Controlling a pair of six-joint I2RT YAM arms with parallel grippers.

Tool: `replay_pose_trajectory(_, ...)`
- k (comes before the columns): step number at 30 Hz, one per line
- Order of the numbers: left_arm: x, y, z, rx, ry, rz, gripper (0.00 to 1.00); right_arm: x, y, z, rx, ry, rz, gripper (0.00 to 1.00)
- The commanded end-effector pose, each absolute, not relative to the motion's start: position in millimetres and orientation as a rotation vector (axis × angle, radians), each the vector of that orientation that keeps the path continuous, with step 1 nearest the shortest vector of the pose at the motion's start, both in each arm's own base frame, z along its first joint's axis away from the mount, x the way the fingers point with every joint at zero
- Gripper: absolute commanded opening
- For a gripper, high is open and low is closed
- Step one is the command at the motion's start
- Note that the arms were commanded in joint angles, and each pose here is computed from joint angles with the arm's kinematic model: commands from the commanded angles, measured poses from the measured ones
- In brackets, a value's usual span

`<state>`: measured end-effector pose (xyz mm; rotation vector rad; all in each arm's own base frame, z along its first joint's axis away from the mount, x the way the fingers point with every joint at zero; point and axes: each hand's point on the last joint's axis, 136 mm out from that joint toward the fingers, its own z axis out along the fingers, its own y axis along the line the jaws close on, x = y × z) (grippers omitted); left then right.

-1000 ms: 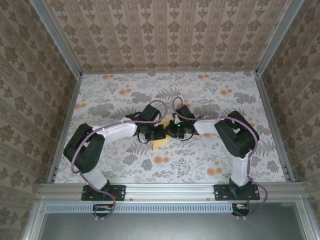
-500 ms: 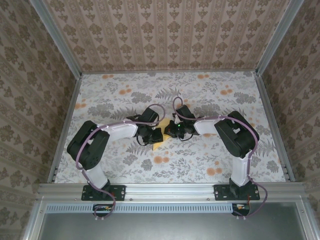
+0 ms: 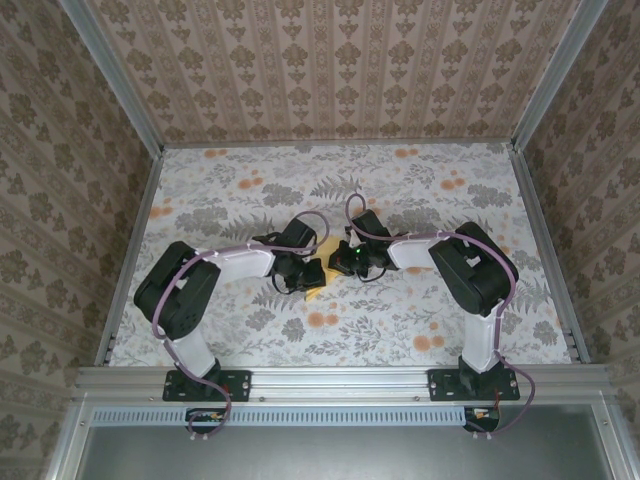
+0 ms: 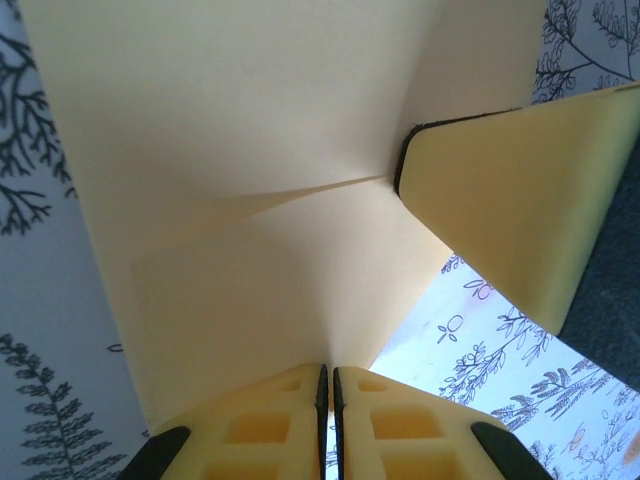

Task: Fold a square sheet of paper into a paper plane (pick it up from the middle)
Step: Third fold the triangle at the center of the table.

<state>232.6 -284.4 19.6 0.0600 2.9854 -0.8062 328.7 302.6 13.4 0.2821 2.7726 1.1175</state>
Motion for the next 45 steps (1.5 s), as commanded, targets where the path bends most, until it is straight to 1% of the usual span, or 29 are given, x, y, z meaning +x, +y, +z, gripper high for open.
replay_pose_trajectory(1, 206.9, -278.0, 12.9, 0.056, 3.073, -0.787, 0.13, 292.0, 263.4, -49.8, 0.460, 2.995, 0.832, 0.01)
replay_pose_trajectory(9, 186.6, -265.3, 8.2, 0.038, 3.113, -0.748, 0.13, 290.2, 262.6, -51.5, 0.461, 3.002, 0.829, 0.01)
replay_pose_trajectory(16, 168.8, -250.2, 8.7, 0.027, 3.143, -0.695, 0.11, 290.3, 260.3, -53.4, 0.469, 3.005, 0.821, 0.01)
replay_pose_trajectory(22, 162.5, -240.3, 10.5, -0.004, 3.138, -0.680, 0.09, 289.8, 259.6, -54.6, 0.473, 3.008, 0.816, 0.01)
replay_pose_trajectory(27, 179.6, -251.6, 38.1, 0.040, 3.033, -0.754, 0.09, 291.0, 260.6, -53.1, 0.471, 3.005, 0.821, 0.01)
replay_pose_trajectory(32, 213.8, -265.8, 66.6, 0.050, 2.899, -0.801, 0.08, 290.7, 260.7, -55.0, 0.473, 3.010, 0.819, 0.01)
replay_pose_trajectory(35, 232.1, -271.7, 64.7, 0.032, 2.889, -0.797, 0.06, 290.8, 261.5, -56.0, 0.472, 3.014, 0.822, 0.01)
replay_pose_trajectory(38, 241.1, -274.6, 56.1, 0.037, 2.915, -0.761, 0.05, 290.1, 261.5, -56.1, 0.474, 3.017, 0.823, 0.01)
replay_pose_trajectory(45, 236.7, -276.6, 29.4, 0.041, 3.009, -0.728, 0.04, 290.4, 261.2, -55.1, 0.475, 3.018, 0.828, 0.01)
